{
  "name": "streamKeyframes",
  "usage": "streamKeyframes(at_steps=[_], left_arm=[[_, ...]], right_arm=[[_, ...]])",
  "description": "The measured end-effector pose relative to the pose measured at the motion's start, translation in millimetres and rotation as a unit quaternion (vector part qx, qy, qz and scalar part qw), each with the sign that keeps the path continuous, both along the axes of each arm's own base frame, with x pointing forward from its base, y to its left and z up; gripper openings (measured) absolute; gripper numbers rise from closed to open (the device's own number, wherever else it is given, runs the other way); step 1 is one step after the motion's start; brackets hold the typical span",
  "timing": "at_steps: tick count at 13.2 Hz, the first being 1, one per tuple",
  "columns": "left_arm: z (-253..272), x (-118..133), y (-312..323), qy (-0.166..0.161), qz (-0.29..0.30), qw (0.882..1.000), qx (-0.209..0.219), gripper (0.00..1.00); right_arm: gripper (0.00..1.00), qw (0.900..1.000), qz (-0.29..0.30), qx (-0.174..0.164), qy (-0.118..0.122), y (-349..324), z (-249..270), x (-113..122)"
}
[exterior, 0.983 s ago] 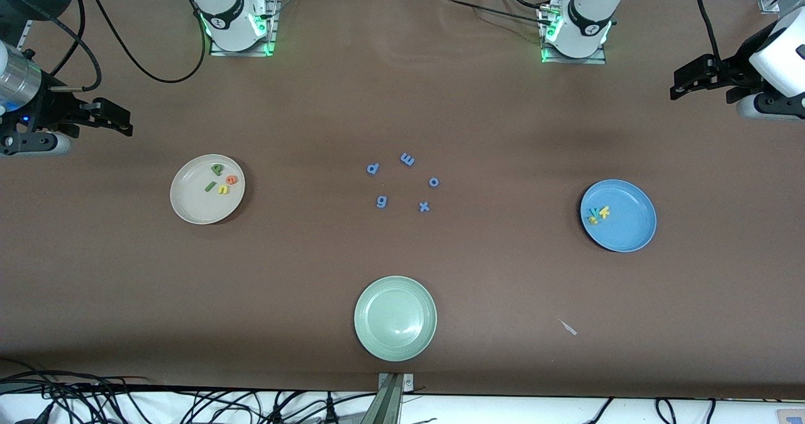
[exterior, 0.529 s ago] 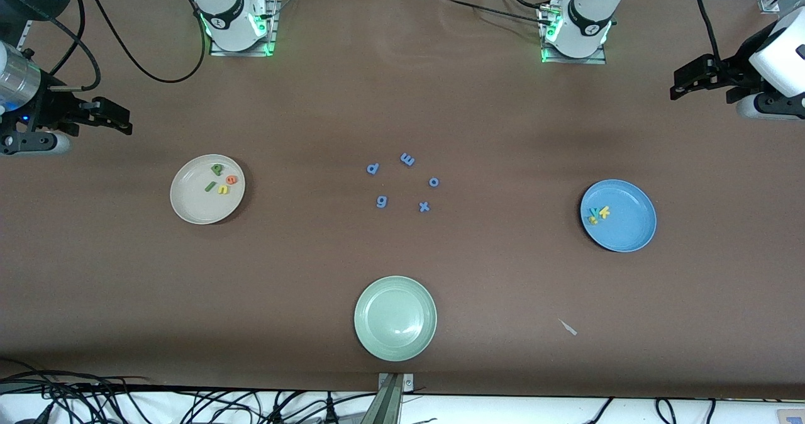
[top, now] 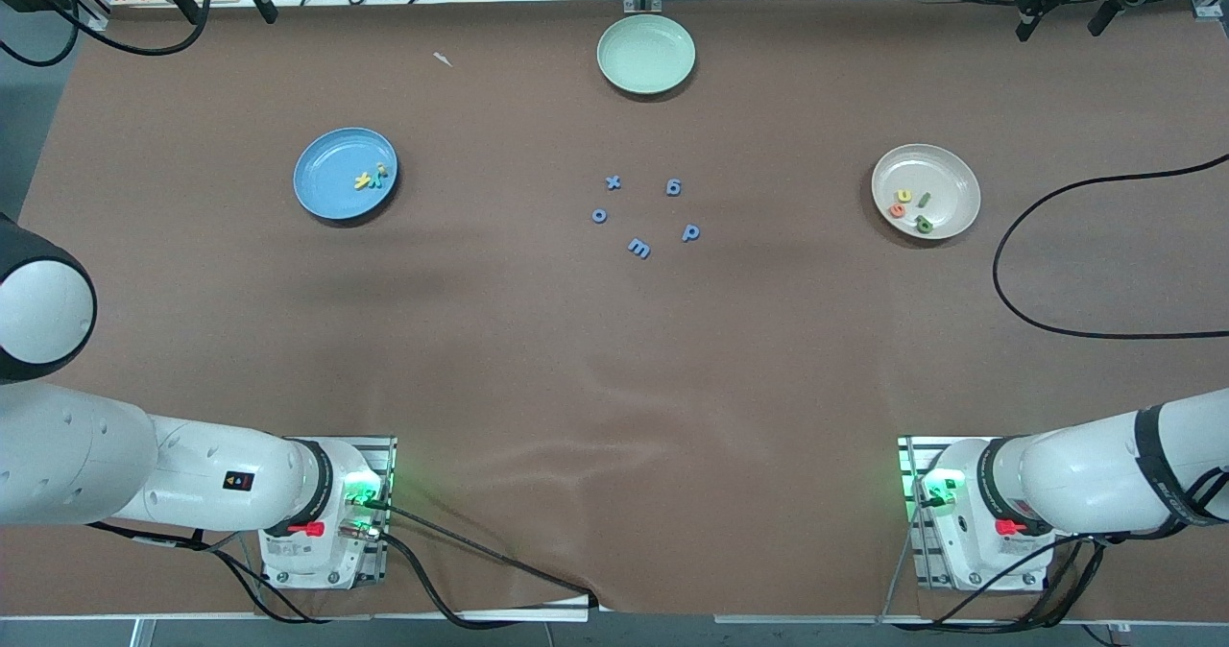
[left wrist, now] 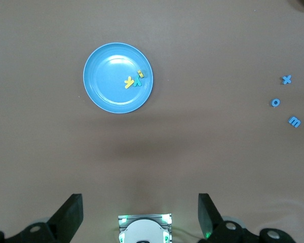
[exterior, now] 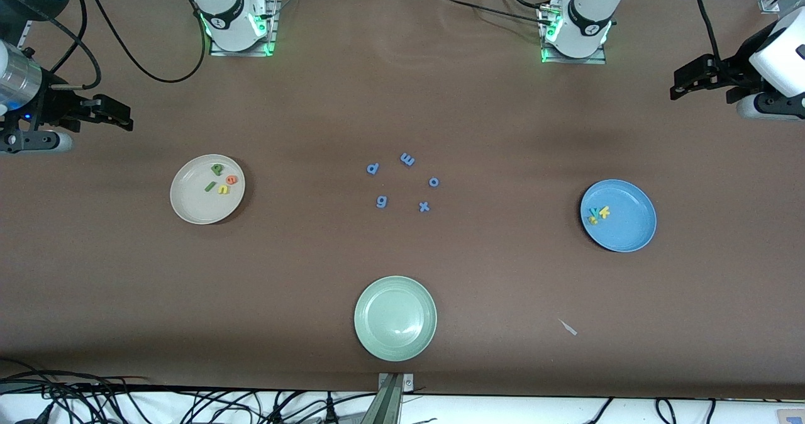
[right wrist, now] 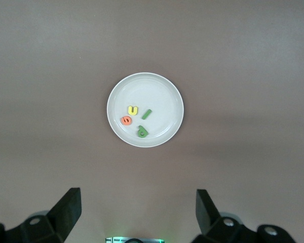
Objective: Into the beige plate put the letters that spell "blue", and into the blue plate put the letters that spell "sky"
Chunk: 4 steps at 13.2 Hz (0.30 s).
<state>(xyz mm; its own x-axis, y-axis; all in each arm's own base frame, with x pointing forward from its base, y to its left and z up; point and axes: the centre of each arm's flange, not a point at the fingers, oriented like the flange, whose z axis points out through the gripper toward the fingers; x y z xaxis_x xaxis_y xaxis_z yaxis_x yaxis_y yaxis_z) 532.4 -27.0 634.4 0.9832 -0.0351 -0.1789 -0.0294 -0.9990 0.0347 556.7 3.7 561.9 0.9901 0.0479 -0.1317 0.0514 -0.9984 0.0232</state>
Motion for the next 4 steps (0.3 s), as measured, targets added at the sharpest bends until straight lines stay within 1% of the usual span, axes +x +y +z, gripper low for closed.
streamKeyframes(at_steps=[4], left_arm=[[0.0,0.0,0.0,0.000,0.000,1.000,0.000,1.00]], right_arm=[[1.00,1.000,-0.001,0.000,0.000,-1.0,-0.1,0.0]])
